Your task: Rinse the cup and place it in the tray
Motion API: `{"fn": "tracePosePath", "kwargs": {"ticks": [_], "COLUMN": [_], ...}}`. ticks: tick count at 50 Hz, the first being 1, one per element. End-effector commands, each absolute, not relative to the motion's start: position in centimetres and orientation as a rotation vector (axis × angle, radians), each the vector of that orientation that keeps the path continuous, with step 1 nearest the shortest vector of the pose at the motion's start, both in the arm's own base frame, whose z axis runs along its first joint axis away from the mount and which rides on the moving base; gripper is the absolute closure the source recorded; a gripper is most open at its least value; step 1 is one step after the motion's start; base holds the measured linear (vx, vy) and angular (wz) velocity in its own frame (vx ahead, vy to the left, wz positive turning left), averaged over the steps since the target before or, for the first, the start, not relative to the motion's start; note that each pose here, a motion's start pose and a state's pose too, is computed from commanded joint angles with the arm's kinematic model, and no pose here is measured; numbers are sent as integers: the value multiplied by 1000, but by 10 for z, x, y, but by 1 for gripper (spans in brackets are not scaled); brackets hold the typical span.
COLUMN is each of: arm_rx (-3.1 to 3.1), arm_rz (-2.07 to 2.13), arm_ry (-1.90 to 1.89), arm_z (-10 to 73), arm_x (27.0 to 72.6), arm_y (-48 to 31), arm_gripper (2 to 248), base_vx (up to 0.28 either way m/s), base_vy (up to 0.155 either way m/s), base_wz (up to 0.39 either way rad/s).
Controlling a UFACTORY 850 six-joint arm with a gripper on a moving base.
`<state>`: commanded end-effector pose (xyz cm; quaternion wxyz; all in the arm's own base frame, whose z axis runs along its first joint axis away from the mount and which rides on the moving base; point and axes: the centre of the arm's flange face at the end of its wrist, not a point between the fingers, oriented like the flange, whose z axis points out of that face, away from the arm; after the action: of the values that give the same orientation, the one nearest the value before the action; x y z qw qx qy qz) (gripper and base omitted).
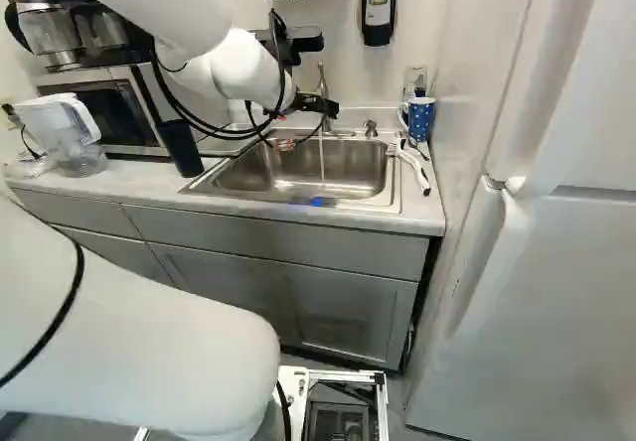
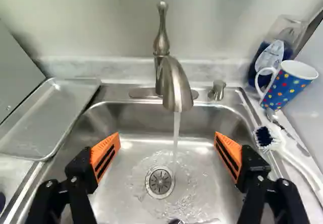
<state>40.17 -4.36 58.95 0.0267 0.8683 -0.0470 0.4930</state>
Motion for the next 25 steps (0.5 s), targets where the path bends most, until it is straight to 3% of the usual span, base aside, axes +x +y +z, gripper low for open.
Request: {"fn": "tracePosePath", "kwargs": {"ticks": [25], "arm_rx": [2870], "arm_rz": [1163], "arm_ry": [-155], "arm_z": [571], "arm_x": [387], "arm_y": [-42], "arm_gripper": [3], "base_vx": [0], "base_vy": [0], "base_wz": [0]}}
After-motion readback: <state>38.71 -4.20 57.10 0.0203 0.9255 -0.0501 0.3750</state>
